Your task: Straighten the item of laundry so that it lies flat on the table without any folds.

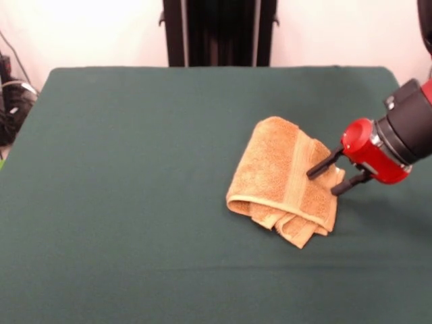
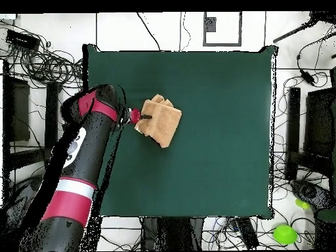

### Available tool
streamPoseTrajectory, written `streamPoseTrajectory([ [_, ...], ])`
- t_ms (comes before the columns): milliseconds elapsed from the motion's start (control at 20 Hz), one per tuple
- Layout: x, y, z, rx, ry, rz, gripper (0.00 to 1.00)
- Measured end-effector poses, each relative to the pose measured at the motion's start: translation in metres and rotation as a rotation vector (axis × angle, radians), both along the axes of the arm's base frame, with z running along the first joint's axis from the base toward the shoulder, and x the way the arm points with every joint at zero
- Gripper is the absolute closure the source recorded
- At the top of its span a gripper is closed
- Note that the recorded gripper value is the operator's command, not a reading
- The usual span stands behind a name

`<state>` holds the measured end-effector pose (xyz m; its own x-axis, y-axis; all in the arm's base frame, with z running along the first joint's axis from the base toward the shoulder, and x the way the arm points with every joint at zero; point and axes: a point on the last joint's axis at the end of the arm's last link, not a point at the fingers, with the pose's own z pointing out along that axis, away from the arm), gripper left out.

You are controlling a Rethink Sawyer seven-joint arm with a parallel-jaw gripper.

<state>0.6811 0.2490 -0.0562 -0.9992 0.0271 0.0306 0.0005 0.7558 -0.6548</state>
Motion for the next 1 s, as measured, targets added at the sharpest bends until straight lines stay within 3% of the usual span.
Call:
streamPoseTrajectory([
  [500, 0.008, 0.007, 0.002, 0.026, -0.014, -0.006, 0.00],
  [1000, 0.011, 0.026, 0.004, 0.108, -0.023, -0.046, 0.00],
])
